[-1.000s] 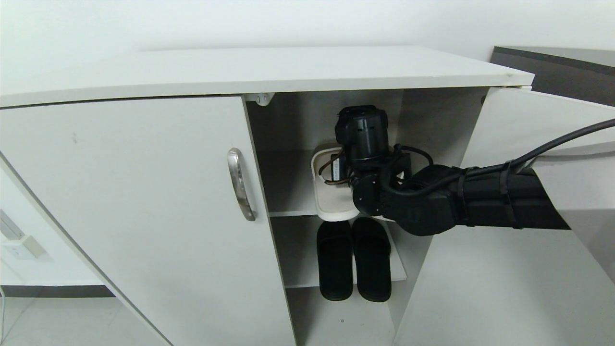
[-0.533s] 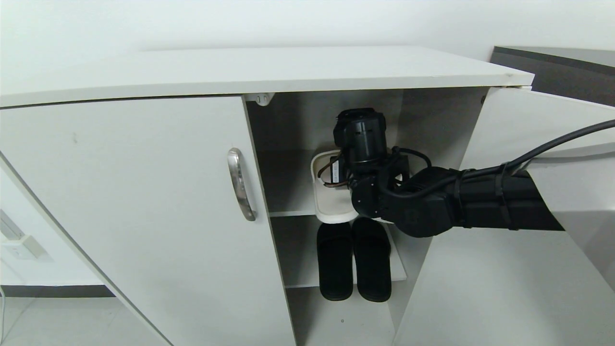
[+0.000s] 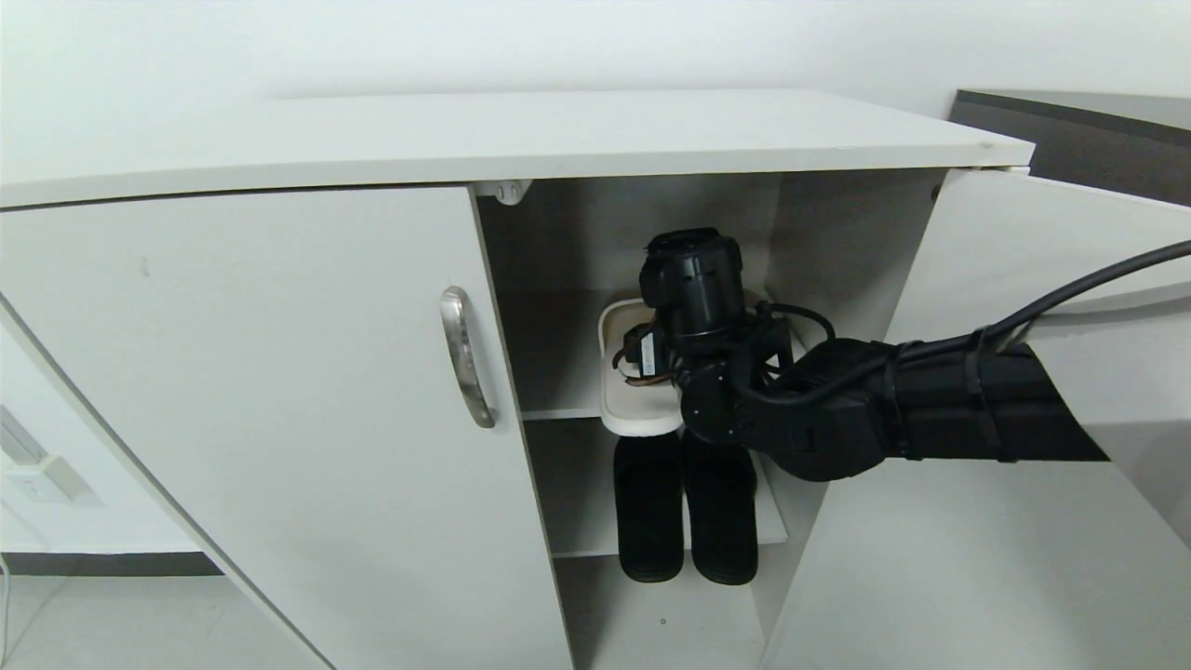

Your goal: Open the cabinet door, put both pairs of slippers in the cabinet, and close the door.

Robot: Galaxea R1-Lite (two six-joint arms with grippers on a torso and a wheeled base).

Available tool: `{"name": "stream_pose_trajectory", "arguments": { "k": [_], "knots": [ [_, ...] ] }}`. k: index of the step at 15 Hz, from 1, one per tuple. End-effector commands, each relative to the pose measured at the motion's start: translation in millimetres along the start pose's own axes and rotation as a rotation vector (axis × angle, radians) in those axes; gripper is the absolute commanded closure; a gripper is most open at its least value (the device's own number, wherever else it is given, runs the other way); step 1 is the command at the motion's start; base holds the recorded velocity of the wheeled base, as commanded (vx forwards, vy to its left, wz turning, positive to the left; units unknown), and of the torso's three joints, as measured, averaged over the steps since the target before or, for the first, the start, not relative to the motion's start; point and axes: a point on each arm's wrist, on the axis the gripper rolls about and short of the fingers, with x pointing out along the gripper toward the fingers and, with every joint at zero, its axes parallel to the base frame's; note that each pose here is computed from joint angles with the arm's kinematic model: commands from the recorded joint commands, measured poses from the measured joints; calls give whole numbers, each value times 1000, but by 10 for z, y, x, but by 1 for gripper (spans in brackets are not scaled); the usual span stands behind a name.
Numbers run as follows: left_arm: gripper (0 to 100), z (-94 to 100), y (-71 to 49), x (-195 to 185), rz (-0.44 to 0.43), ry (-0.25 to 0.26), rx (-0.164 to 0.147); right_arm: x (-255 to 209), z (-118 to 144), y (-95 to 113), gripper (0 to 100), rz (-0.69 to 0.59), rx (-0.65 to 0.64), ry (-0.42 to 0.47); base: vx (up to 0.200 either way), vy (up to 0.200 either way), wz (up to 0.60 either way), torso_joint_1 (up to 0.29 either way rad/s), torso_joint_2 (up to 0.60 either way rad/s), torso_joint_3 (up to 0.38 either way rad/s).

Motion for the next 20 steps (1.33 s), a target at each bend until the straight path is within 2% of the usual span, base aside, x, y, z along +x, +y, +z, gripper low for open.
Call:
{"name": "stream_pose_trajectory", "arguments": {
  "k": [1,6,8,10,13,15,16,20],
  "knots": [
    [100,1,0,1,0,1,1,-184,106,-49,0,19,10,-14,0,0,0,0,0,0],
    [100,1,0,1,0,1,-1,-647,105,-135,0,80,7,2,0,0,0,0,0,0],
    [100,1,0,1,0,1,-1,-927,82,-223,0,121,17,16,0,0,0,0,0,0],
    [100,1,0,1,-1,1,1,-1249,37,-400,0,174,35,25,0,0,0,0,0,0],
    [100,1,0,1,-1,1,2,-1407,-67,-544,0,197,42,9,0,0,0,0,0,0],
    [100,1,0,1,-1,1,2,-1427,-134,-567,0,227,34,6,0,0,0,0,0,0],
    [100,1,0,1,-1,1,2,-1445,-166,-557,100,244,23,14,0,0,0,0,0,0],
    [100,1,0,1,-1,1,2,-1454,-209,-535,100,254,8,24,0,0,0,0,0,0]
  ]
}}
